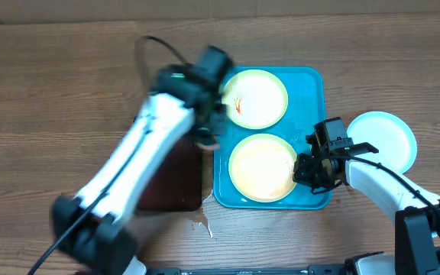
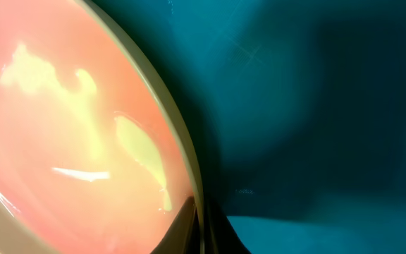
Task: Clean dirty plates on tray and stack at the side
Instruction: 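Return the sponge to the brown tray and release it with left gripper, then lift the yellow plate with the right gripper and tilt it over the brown tray, then carry the yellow plate right and stack it on the white plate, then reach the right gripper to the remaining yellow plate and drag it down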
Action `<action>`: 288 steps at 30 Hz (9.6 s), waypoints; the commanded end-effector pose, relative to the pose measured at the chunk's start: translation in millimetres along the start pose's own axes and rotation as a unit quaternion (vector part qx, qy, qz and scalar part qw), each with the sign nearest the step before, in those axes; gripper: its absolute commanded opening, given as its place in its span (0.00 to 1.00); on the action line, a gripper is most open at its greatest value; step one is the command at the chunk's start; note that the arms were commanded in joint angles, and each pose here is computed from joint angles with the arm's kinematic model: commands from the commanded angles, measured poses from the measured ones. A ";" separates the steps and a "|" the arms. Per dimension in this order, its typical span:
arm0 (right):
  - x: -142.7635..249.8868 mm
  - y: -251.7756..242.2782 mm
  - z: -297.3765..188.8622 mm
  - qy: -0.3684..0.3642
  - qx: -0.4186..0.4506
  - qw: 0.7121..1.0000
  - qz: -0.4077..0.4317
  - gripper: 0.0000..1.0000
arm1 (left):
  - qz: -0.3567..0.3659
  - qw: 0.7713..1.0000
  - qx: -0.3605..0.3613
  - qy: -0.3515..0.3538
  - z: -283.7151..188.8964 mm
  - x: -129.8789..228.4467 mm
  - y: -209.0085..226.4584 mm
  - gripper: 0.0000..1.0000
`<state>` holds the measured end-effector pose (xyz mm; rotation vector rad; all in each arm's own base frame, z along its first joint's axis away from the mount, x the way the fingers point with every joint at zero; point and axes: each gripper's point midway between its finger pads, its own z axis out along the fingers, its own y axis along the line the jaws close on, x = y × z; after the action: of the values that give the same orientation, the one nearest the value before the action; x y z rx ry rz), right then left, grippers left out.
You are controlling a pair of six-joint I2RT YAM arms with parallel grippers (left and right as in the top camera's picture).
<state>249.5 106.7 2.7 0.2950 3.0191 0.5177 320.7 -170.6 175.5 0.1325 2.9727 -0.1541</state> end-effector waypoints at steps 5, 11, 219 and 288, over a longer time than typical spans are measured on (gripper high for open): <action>5.4 -15.0 4.8 0.004 0.032 0.999 -0.001 0.04 | -0.111 0.988 -0.102 0.033 16.5 9.9 113.9 0.04; 5.5 -15.0 4.9 0.004 0.032 0.999 -0.002 0.04 | -0.155 0.983 -0.051 0.086 88.9 48.7 132.0 0.04; -117.8 -7.6 -204.8 -0.193 -0.045 0.980 0.012 0.50 | -0.225 0.967 -0.018 -0.116 -146.5 -32.2 174.3 1.00; -43.8 21.0 -29.7 -0.119 0.048 0.992 0.006 0.09 | -0.213 0.968 0.080 -0.109 -148.1 -37.2 140.7 1.00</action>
<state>297.3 105.6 40.4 0.3415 2.8140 0.2875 346.7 -4.7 303.2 -0.5270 2.7470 -0.3116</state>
